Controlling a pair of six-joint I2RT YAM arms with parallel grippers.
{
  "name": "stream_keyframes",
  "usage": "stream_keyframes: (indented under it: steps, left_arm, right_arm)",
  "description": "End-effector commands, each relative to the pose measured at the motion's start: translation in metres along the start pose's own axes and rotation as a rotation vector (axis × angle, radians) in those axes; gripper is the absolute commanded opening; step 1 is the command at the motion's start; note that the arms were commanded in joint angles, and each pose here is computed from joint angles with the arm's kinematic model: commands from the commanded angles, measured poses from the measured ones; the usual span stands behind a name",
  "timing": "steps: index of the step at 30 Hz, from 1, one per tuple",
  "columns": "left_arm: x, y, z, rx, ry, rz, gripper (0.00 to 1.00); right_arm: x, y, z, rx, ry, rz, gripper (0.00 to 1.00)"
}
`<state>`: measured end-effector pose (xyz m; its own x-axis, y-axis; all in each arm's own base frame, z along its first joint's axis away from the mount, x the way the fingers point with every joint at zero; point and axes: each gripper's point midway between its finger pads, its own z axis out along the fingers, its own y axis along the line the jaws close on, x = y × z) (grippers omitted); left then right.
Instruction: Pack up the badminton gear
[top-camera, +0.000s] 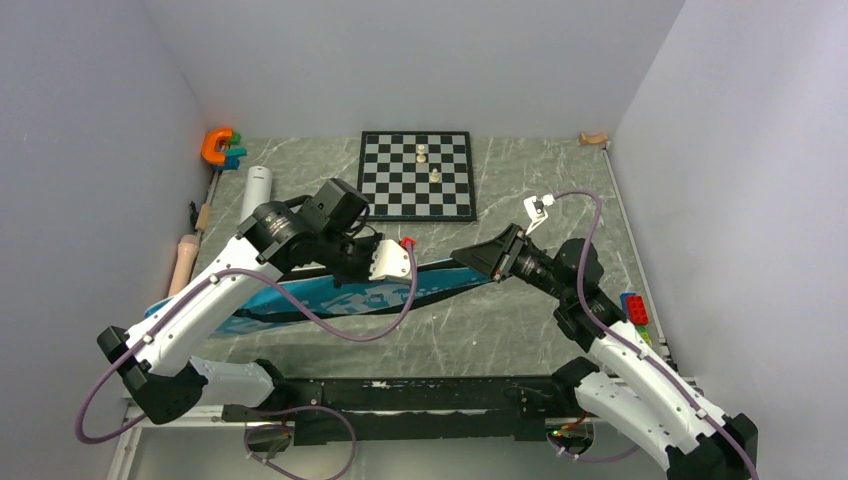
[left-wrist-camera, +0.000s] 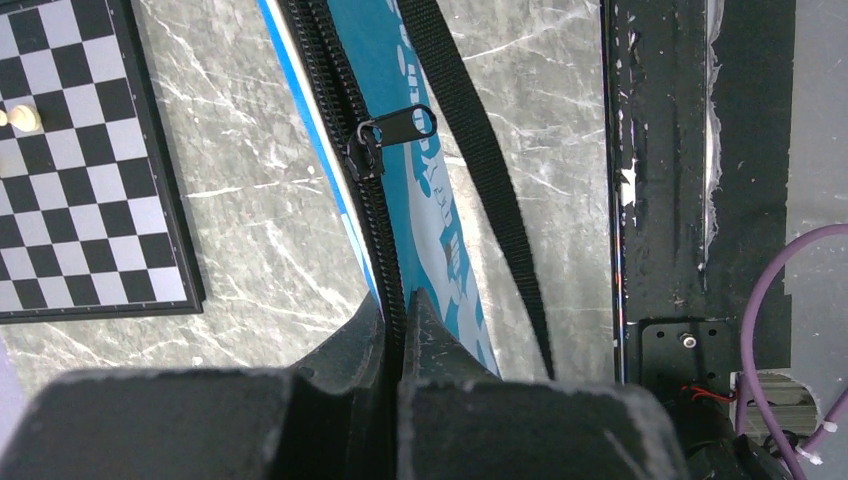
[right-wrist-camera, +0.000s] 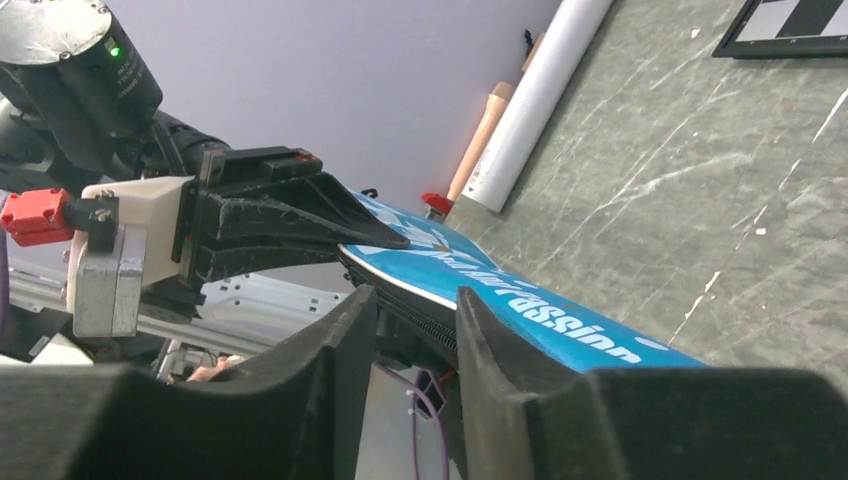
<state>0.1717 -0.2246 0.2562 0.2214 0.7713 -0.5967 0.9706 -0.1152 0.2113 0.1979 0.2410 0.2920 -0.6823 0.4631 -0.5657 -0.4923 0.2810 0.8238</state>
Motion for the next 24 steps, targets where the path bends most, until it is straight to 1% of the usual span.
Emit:
stream_keyframes:
  steps: [1, 4, 5, 7, 9, 14, 19, 21, 24]
  left_arm:
    - [-0.023, 0.007, -0.012, -0.055, -0.097, 0.053, 0.0]
    - [-0.021, 0.009, -0.01, -0.062, -0.09, 0.035, 0.0]
    - [-0.021, 0.011, -0.009, -0.071, -0.088, 0.027, 0.0]
    - [-0.021, 0.014, -0.009, -0.085, -0.089, 0.015, 0.0]
    - [-0.02, 0.018, -0.009, -0.098, -0.093, -0.017, 0.0]
    - [-0.022, 0.032, -0.014, -0.133, -0.125, -0.101, 0.0]
    - [-0.026, 0.037, -0.017, -0.142, -0.138, -0.112, 0.0]
    - [-0.028, 0.037, -0.018, -0.133, -0.142, -0.095, 0.0]
    - [-0.03, 0.034, -0.018, -0.114, -0.15, -0.083, 0.0]
  right_arm:
    - [-0.014, 0.024, -0.005, -0.03, -0.021, -0.033, 0.41]
    - [-0.035, 0.054, -0.009, -0.026, -0.035, -0.11, 0.42]
    - [-0.042, 0.065, -0.01, -0.04, -0.038, -0.141, 0.45]
    - [-0.046, 0.079, -0.012, -0.049, -0.021, -0.166, 0.49]
    - [-0.041, 0.083, -0.013, -0.061, 0.008, -0.174, 0.52]
    - [-0.001, 0.07, -0.013, -0.053, 0.092, -0.144, 0.55]
    - [0.048, 0.047, -0.004, 0.004, 0.168, -0.137, 0.66]
    - [0.057, 0.042, 0.004, 0.008, 0.186, -0.14, 0.69]
    - [0.055, 0.033, 0.022, 0.023, 0.169, -0.162, 0.7]
